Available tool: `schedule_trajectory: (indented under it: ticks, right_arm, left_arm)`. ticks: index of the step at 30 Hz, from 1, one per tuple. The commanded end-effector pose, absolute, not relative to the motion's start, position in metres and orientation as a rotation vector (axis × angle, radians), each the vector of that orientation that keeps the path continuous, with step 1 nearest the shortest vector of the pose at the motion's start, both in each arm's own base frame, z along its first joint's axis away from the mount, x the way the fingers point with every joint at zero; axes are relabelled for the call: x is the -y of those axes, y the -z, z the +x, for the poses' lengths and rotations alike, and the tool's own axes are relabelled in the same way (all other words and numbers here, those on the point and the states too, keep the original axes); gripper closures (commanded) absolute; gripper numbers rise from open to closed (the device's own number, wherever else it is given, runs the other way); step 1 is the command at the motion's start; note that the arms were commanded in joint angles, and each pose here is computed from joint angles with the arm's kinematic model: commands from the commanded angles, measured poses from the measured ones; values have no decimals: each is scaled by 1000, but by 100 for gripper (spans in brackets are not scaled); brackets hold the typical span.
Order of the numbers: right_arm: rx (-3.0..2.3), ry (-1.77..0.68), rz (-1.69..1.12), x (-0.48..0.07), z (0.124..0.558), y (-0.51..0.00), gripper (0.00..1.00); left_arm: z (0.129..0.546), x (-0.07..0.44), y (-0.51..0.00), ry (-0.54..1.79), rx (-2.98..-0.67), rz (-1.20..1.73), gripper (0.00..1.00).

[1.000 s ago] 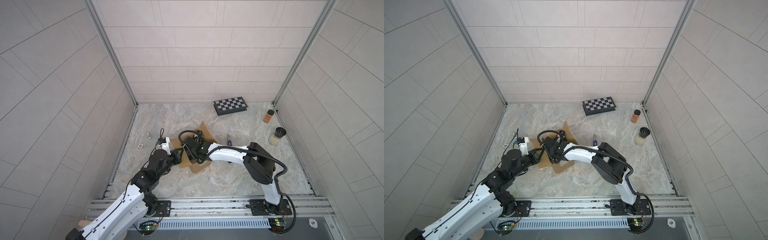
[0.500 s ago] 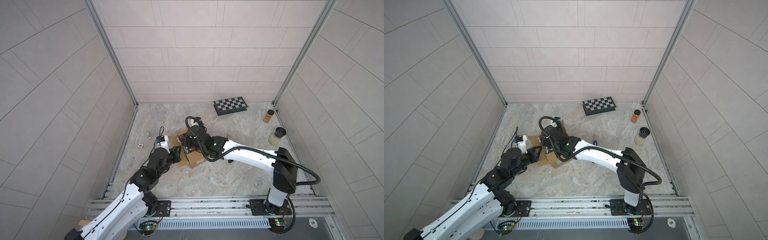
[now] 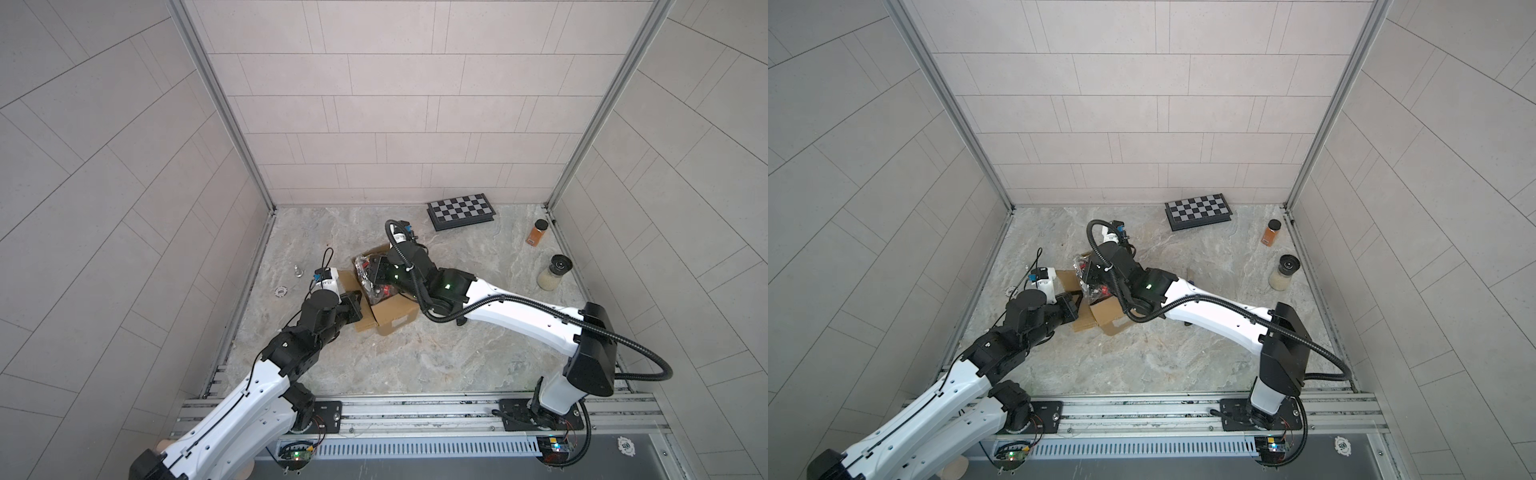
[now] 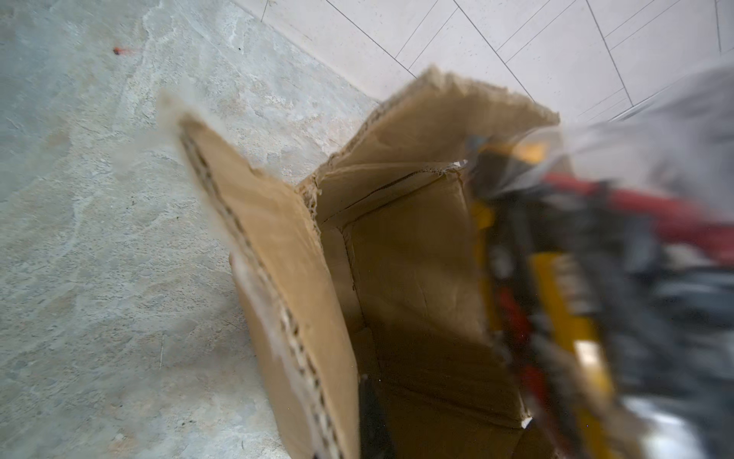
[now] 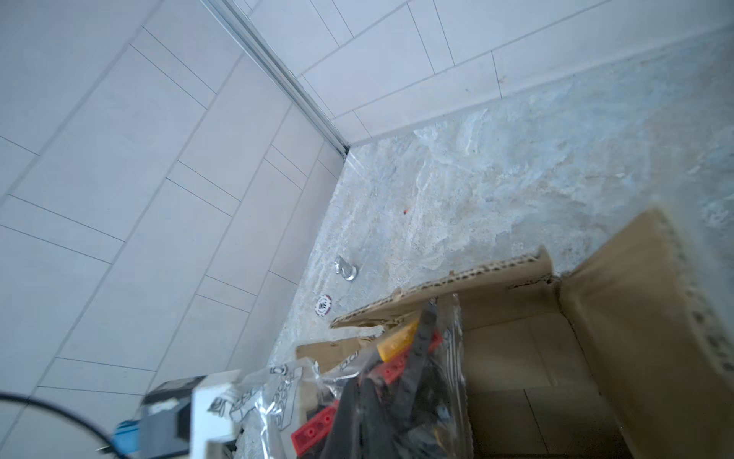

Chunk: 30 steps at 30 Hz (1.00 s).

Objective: Unpack the express box
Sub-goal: 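Lift the bag out with the right gripper while the left holds the box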

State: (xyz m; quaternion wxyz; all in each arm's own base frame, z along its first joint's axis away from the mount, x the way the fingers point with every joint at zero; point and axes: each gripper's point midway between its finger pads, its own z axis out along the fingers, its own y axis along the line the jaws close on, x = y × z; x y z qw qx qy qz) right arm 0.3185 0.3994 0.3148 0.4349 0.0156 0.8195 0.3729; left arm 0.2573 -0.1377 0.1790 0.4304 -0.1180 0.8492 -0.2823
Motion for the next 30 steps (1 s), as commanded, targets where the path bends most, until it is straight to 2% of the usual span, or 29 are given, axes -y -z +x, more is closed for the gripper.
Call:
schedule_trajectory:
  ticks: [1,6,10,17,27,30]
  right_arm:
    - [-1859,-1010,87,-370,318,-397,100]
    - [-1802,-908,123,-317,318,-429,100]
    - [-1841,-754,160,-266,329,-421,100]
    - [-2034,-552,225,-215,351,-328,100]
    - [-2244,-346,170,-226,386,-190,100]
    - [-2261,-321,173,-232,395,-166,100]
  left_arm:
    - [261,127,-165,630,-2189,-291,100]
    - [273,114,-173,588,-2195,-316,100]
    - [282,105,-174,556,-2206,-340,100]
    - [295,100,-178,544,-2223,-356,97]
    - [311,104,-184,496,-2265,-291,94]
    - [315,105,-184,481,-2277,-275,94]
